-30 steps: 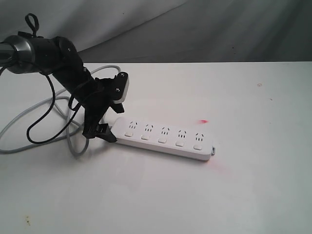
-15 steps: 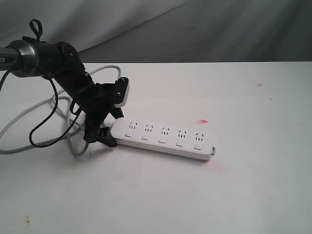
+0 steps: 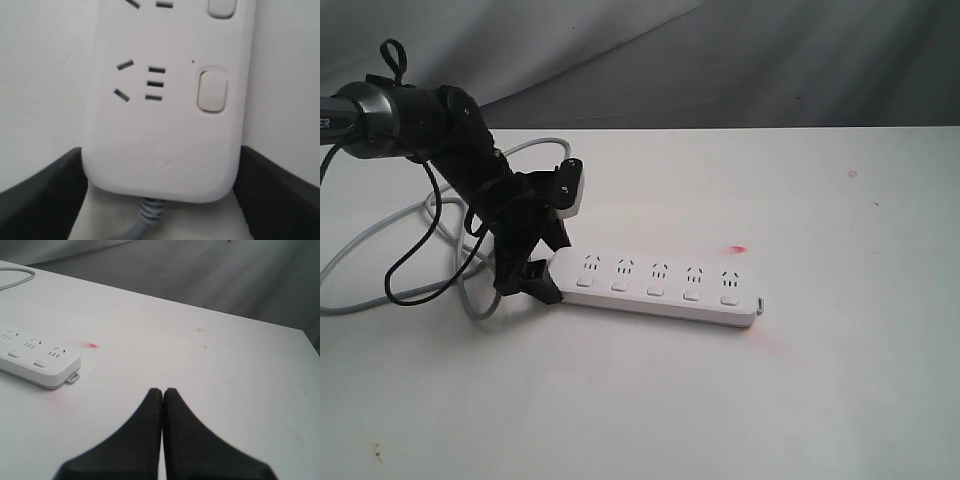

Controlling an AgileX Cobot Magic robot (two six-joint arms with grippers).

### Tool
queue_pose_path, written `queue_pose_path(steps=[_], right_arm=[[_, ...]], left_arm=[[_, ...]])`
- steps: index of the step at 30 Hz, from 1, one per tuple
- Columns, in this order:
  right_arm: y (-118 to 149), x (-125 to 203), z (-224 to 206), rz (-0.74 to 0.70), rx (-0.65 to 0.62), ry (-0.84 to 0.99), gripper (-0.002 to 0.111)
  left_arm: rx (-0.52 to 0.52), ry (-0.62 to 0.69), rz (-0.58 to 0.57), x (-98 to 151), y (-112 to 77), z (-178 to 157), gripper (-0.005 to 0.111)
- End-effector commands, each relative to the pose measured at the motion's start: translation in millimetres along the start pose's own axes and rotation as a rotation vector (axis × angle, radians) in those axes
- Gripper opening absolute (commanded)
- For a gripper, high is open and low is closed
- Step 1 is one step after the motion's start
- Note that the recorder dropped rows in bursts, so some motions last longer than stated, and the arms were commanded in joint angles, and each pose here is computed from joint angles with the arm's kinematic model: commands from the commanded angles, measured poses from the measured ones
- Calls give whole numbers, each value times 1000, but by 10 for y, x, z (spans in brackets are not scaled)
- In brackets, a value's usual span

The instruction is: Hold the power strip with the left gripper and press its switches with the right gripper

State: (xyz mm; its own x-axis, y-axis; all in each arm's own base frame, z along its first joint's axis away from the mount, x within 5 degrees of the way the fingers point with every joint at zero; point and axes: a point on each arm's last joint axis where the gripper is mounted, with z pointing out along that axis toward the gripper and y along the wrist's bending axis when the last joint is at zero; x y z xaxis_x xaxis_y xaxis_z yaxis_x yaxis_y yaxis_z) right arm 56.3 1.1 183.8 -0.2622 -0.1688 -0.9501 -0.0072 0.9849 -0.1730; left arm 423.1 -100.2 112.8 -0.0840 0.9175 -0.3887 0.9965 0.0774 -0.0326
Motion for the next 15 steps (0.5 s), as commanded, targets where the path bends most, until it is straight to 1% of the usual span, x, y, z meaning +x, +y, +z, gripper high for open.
queue_pose_path(steps=[1,2,4,15], right_arm=[[-5,2,0,5,11,-10,0],[-5,2,0,5,11,-10,0],[-5,2,0,5,11,-10,0],[-5,2,0,5,11,-10,0]], left_arm=[[8,-9,-16,-13,-6,-32,66],[8,-9,-16,-13,-6,-32,60],[8,-9,-16,-13,-6,-32,53],[12,-8,-17,-6,-6,-17,51]])
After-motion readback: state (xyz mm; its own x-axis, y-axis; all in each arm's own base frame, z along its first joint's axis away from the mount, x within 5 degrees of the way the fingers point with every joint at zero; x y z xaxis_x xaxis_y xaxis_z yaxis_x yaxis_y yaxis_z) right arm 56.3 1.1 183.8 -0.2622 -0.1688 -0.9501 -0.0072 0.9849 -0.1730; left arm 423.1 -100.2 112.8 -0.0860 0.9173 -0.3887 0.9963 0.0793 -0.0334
